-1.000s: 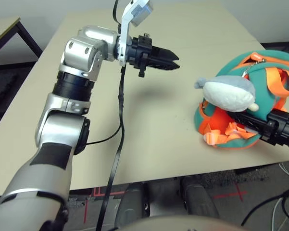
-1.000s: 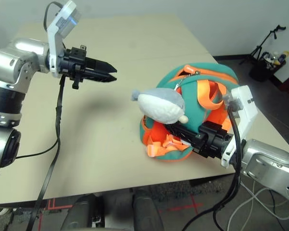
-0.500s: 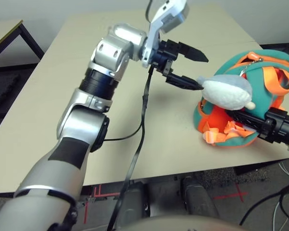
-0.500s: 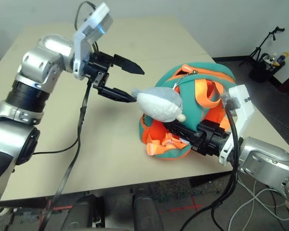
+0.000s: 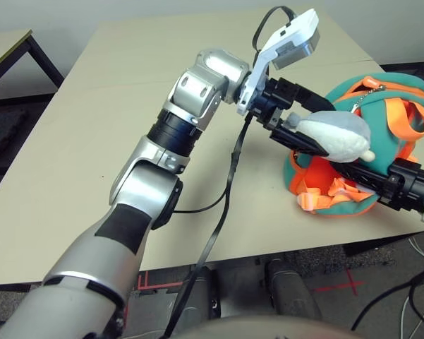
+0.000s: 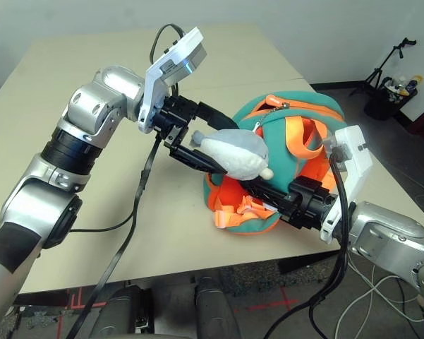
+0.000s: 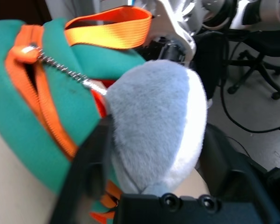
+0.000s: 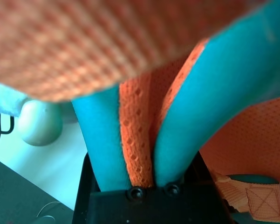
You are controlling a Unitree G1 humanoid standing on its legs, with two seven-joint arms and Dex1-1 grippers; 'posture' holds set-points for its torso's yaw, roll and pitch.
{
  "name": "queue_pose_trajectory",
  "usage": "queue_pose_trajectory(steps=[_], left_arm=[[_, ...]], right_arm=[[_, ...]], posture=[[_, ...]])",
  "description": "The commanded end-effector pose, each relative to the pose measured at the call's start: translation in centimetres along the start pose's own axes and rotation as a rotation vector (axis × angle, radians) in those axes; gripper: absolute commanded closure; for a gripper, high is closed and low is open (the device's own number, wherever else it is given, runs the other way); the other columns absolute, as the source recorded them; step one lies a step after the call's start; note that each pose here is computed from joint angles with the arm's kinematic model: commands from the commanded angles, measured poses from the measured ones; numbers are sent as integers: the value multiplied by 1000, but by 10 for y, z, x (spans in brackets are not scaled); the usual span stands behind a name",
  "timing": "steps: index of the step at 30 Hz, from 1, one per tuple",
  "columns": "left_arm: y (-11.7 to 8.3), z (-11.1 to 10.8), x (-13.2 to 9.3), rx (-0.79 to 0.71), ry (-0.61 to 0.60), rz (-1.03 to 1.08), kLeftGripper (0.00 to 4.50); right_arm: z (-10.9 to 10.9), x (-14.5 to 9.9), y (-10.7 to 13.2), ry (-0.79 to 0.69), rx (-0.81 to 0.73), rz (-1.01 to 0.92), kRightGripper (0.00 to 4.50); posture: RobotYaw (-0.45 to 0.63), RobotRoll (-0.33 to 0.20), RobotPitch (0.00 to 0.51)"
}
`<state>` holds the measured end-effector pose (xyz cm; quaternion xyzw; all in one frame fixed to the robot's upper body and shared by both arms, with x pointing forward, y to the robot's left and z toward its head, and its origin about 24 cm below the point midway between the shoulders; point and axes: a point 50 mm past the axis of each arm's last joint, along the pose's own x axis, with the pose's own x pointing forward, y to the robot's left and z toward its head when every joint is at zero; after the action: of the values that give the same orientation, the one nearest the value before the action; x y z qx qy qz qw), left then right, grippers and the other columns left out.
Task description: Put the pencil case into the backpack and zip it.
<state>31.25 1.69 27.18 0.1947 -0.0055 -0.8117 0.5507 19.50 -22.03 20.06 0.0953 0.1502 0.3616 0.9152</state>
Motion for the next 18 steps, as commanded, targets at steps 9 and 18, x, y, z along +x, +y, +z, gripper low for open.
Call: queue_pose_trajectory(steps=[9, 18], left_arm=[[3, 8, -49, -188, -163, 280, 4318], [-36, -27, -80, -608, -271, 360, 4318]], right_arm=[[-6, 2, -1, 37, 3, 13, 3221], [-10, 5, -3, 41, 18, 18, 3222]], posture=[[-131, 0, 76], [-109, 0, 87]])
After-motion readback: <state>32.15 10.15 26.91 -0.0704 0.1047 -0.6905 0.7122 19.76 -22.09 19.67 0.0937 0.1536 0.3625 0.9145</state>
